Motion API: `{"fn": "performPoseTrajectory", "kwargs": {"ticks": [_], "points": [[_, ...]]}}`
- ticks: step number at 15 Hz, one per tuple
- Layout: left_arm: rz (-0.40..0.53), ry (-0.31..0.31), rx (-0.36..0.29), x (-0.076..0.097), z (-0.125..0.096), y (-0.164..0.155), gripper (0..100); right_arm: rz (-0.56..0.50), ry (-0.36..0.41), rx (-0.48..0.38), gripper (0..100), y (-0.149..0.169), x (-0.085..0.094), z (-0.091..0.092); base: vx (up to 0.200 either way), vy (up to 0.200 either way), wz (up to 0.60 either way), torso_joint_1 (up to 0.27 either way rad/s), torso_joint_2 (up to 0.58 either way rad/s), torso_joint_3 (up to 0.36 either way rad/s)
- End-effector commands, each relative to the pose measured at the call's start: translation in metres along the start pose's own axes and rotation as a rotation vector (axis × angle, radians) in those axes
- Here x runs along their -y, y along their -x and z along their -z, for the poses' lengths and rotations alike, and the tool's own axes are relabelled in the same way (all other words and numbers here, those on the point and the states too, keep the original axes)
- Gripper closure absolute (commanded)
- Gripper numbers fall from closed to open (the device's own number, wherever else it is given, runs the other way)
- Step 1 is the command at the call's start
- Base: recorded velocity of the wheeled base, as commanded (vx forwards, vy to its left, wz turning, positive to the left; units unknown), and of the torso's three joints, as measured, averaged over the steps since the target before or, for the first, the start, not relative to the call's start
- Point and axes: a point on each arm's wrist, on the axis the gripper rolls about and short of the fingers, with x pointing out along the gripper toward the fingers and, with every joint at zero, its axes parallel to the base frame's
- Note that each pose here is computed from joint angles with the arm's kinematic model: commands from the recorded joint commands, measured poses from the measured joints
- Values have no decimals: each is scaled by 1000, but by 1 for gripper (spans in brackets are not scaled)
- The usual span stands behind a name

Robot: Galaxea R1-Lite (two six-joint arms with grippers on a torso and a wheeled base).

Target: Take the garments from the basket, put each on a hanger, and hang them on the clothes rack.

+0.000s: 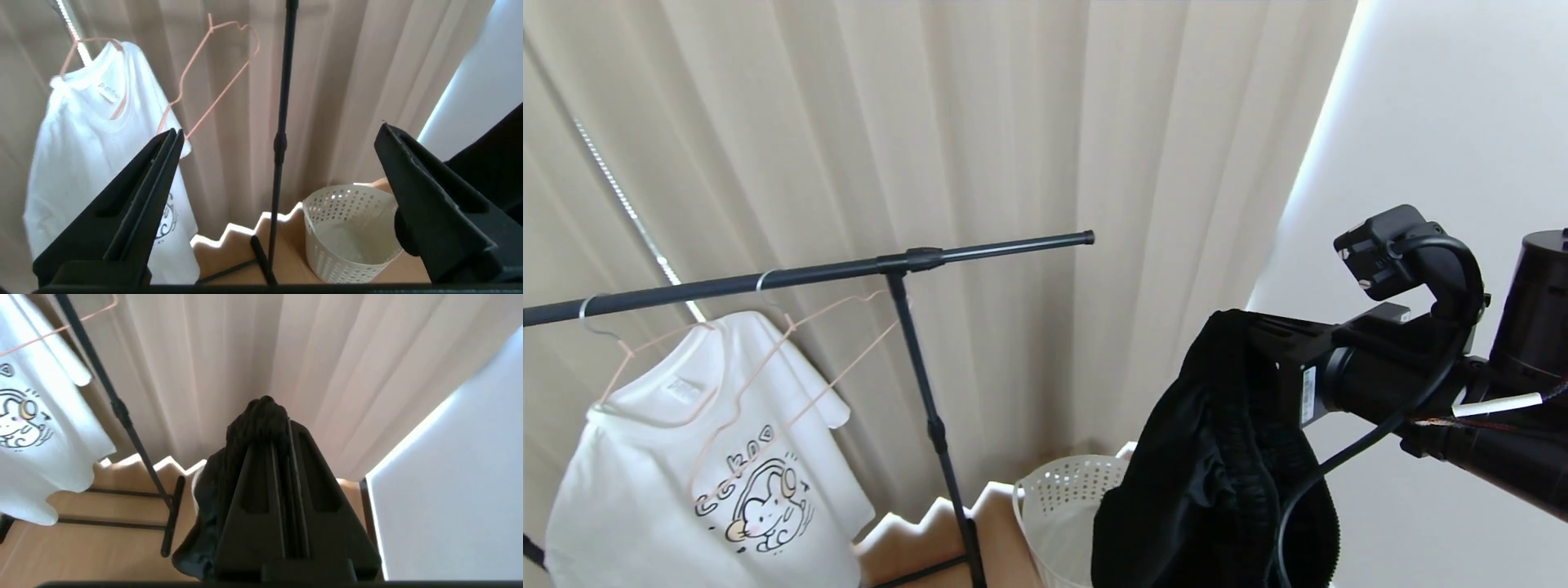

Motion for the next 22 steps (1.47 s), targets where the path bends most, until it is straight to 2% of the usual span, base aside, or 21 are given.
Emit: {"fn": "performPoseTrajectory", "kwargs": {"ticks": [1,5,10,18,22], "points": [[-2,0,1,0,0,0,0,0,1,-3,100,-1,0,1,0,0,600,17,7,2],[-2,2,1,0,0,0,0,0,1,-3,100,-1,0,1,0,0,600,-1,5,4],[-1,2,1,0,0,0,0,0,1,-1,100,-1,0,0,0,0,0,0,0,0],[-1,2,-1,0,0,0,0,0,1,-1,100,0,0,0,0,200,0,1,1,2],[-2,2,-1,0,0,0,0,0,1,-3,100,-1,0,1,-200,0,0,4,6,1]]}}
